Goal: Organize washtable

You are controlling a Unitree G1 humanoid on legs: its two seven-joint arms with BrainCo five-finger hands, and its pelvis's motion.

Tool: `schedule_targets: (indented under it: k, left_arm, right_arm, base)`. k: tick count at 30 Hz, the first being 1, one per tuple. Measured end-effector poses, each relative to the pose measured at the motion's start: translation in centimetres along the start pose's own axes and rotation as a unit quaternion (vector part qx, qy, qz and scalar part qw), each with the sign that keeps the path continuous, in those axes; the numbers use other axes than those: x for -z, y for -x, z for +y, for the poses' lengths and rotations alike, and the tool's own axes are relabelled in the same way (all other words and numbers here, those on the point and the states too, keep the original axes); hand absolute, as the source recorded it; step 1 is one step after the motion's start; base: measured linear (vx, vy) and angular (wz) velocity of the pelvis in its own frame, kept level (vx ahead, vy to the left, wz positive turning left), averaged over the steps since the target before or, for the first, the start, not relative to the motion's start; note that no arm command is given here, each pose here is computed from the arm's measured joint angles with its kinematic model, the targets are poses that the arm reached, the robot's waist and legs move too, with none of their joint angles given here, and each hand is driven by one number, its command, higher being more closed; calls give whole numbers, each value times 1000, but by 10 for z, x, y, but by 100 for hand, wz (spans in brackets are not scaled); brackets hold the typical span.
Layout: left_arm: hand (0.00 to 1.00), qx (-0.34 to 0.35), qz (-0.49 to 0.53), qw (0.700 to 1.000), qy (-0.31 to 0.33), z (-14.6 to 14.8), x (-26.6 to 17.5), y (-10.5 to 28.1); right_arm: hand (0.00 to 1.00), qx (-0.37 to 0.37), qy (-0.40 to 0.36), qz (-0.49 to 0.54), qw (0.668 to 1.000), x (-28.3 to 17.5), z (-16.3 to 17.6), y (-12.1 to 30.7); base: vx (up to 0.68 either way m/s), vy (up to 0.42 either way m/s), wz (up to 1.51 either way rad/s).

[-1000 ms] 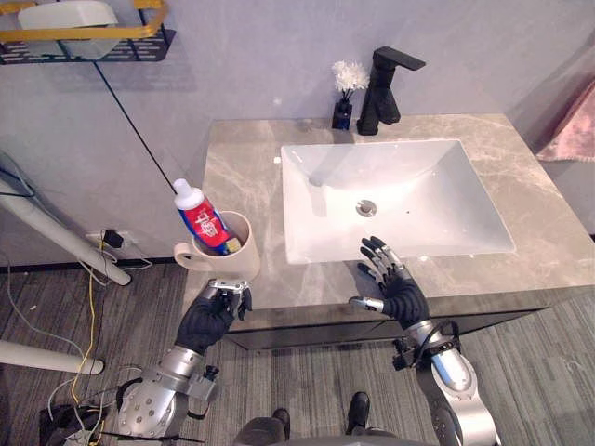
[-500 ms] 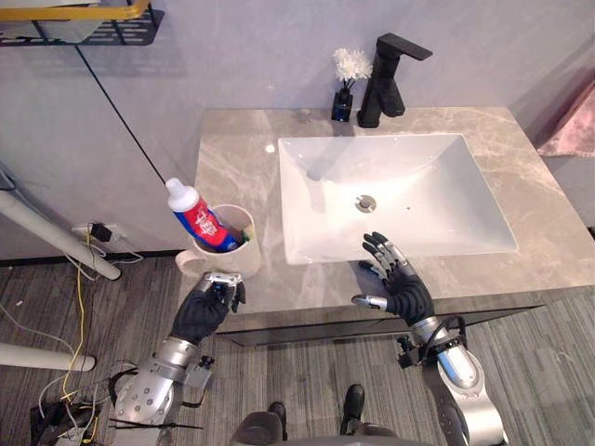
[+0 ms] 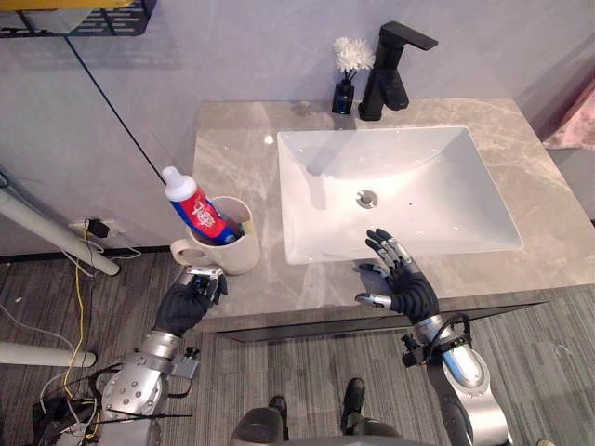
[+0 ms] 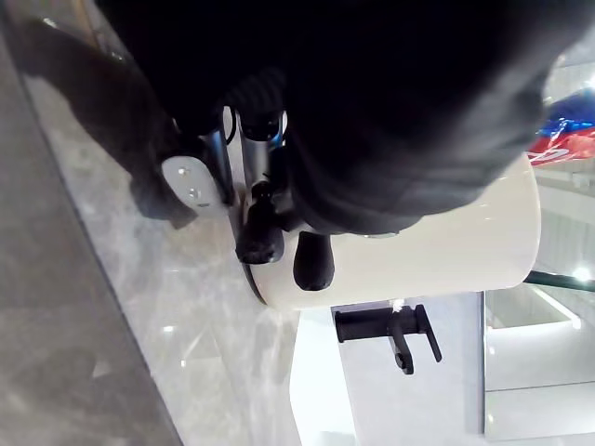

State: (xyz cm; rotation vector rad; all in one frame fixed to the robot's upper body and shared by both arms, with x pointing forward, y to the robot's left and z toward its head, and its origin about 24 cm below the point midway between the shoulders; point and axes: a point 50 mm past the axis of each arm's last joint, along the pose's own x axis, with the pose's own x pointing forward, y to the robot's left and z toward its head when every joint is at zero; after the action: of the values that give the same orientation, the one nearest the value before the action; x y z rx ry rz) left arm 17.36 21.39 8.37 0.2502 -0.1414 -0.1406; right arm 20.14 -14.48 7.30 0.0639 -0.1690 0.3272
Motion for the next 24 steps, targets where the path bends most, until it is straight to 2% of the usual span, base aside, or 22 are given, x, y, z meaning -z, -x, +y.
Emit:
schedule_targets:
  k: [7,17,24]
  left_arm:
    - [100,10,-8,1000,4,-4,-2,-4]
    - [100,71,-41,996,26,-29,-10,-19]
    - [100,82,-57,995,14,-33,-17,-31]
  right_arm:
    - [0,-12,1,-7,1000,-3,3,0]
    - [0,-25,-2,-12,1000,-6,9,-1]
    - [0,-35,-1,-18,999,-8,11,-2]
  base:
    - [-9,-6,-2]
    - [-1,-4,-4]
    - [0,-2,-1]
